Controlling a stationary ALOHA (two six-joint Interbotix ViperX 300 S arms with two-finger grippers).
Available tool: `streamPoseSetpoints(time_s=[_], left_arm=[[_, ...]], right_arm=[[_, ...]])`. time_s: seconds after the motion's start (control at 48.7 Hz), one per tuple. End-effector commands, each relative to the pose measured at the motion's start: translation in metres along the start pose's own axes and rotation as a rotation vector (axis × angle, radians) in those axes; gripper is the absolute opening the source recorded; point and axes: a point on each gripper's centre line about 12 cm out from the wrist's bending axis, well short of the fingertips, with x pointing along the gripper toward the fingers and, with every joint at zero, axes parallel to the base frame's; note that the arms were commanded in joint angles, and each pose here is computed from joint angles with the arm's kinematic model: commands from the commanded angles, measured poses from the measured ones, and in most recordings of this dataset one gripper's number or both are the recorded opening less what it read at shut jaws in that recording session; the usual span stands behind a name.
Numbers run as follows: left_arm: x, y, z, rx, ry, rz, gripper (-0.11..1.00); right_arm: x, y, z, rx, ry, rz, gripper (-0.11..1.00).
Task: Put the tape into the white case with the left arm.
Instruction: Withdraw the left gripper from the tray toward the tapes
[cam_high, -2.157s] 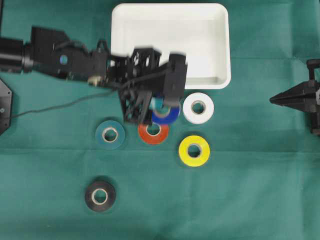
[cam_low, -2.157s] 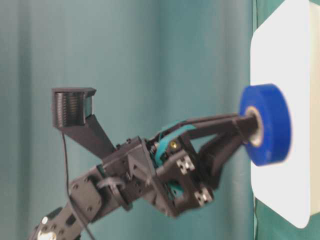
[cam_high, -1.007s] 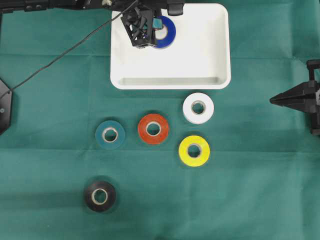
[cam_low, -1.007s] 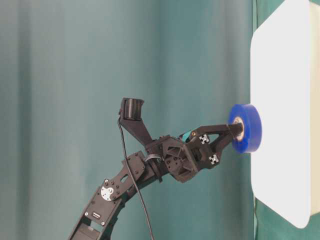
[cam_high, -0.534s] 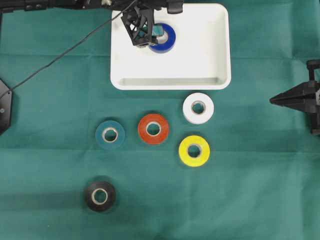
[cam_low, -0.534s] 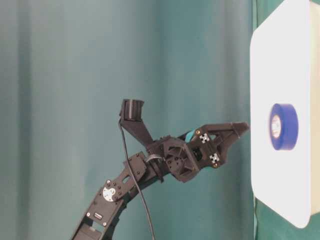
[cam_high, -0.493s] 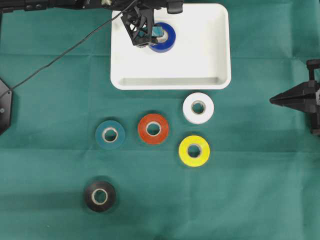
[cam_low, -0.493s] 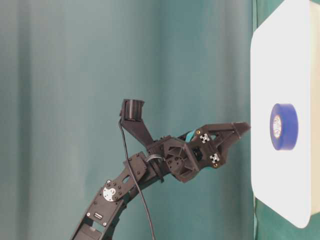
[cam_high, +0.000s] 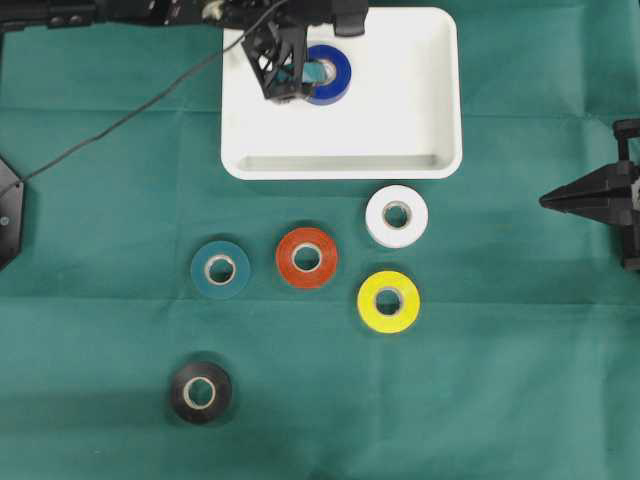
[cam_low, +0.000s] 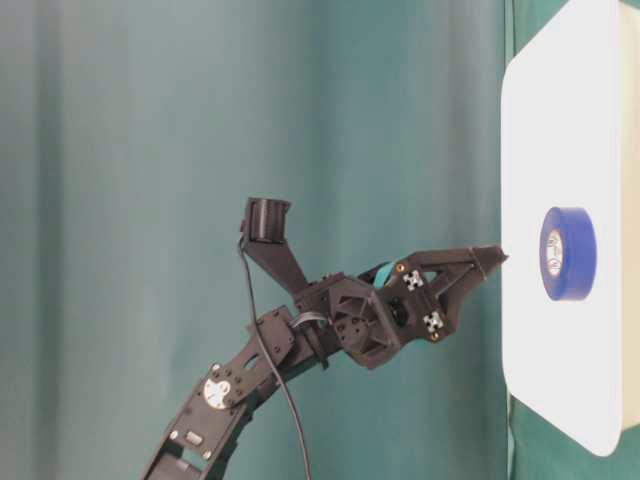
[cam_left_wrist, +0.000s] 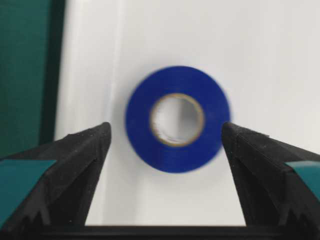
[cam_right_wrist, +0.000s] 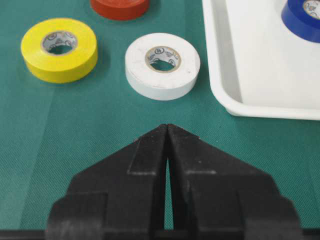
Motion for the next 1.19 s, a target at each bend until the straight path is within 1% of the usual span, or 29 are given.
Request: streamPoseSetpoints(time_s=[0.0, 0.082, 0.123, 0.288, 0.514, 0.637, 0.822, 1.027, 1.171], left_arm=[[-0.031, -0.010, 0.017, 0.022, -0.076, 0.005, 0.89], [-0.041, -0.023, 0.016, 0.039, -0.089, -0.009, 0.89], [-0.046, -0.028, 0.016, 0.041, -0.093, -0.016, 0.89], [-0.062, -0.052, 0.007, 0.024, -0.098, -0.050, 0.89], [-0.080, -0.085, 0.001, 0.023, -0.115, -0.098, 0.89], [-0.085, -0.103, 0.001, 0.035, -0.120, -0.127, 0.89], [-0.091, -0.134, 0.005, 0.077, -0.135, -0.177, 0.89], [-0.097, -0.157, 0.008, 0.084, -0.143, -0.216, 0.89], [-0.099, -0.167, 0.008, 0.090, -0.145, -0.233, 0.88]], right_arm=[[0.001, 0.000, 0.005, 0.001, -0.014, 0.000, -0.09], [0.001, 0.000, 0.004, 0.001, -0.011, 0.000, -0.09], [0.001, 0.000, 0.005, 0.001, -0.012, 0.000, -0.09], [0.001, 0.000, 0.005, 0.001, -0.014, 0.000, -0.09], [0.001, 0.000, 0.005, 0.001, -0.012, 0.000, -0.09], [0.000, 0.000, 0.005, 0.001, -0.015, 0.000, -0.09], [0.000, 0.000, 0.005, 0.001, -0.015, 0.000, -0.09], [0.000, 0.000, 0.005, 0.001, -0.015, 0.000, -0.09], [0.000, 0.000, 0.005, 0.001, -0.015, 0.000, -0.09]])
